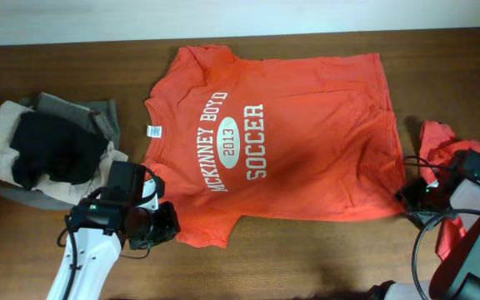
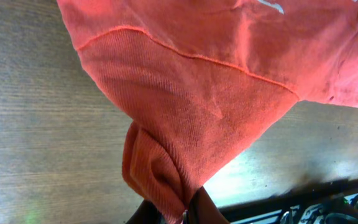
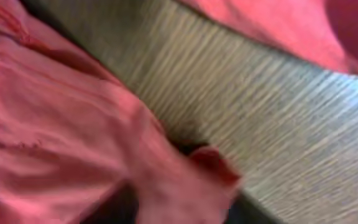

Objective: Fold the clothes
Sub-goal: 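Regrasp the bottom hem corners with both grippers and adjust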

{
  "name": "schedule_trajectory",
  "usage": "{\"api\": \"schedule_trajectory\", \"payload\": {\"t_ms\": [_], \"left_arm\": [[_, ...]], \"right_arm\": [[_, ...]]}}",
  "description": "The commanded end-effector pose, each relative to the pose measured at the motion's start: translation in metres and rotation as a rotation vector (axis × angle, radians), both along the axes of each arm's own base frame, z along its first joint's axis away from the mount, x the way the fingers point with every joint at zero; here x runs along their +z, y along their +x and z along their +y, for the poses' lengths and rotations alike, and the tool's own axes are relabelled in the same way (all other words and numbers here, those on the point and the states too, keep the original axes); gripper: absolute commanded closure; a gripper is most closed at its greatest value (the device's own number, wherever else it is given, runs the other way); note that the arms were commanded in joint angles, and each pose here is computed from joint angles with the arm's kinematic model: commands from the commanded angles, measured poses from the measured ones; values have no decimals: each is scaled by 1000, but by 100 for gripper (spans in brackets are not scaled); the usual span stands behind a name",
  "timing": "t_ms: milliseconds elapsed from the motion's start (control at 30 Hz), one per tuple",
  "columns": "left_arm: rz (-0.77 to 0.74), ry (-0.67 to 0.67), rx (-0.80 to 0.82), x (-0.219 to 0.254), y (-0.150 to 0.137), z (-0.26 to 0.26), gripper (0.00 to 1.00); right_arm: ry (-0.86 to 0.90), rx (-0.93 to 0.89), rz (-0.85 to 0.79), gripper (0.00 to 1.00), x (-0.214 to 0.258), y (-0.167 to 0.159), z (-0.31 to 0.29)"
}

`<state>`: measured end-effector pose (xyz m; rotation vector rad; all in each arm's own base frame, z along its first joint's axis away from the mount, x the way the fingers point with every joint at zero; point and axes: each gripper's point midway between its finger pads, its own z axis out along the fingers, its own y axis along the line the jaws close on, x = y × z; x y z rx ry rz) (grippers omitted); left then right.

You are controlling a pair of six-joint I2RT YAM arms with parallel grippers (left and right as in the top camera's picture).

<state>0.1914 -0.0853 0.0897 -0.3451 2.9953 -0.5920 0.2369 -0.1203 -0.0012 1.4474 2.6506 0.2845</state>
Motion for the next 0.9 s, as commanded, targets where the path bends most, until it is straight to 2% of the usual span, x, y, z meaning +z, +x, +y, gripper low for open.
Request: {"api": "schedule_trajectory", "payload": {"t_ms": [0, 200, 500, 600, 867], "left_arm": [[-32, 12, -6, 6, 4, 2, 91], [-63, 9, -8, 12, 4, 2, 92], [-142, 29, 15, 36, -20, 11, 93], [-181, 29, 17, 44, -25, 12, 92], [-266, 109, 41, 46, -4, 25, 88]], "right_arm": [[61, -15, 53, 95, -12, -14, 13], [60, 15, 56, 96, 15, -20, 17], [-108, 38, -120, 96, 118, -33, 20], [-139, 37, -159, 96, 137, -42, 25], [-115, 39, -128, 96, 133, -47, 29]]}}
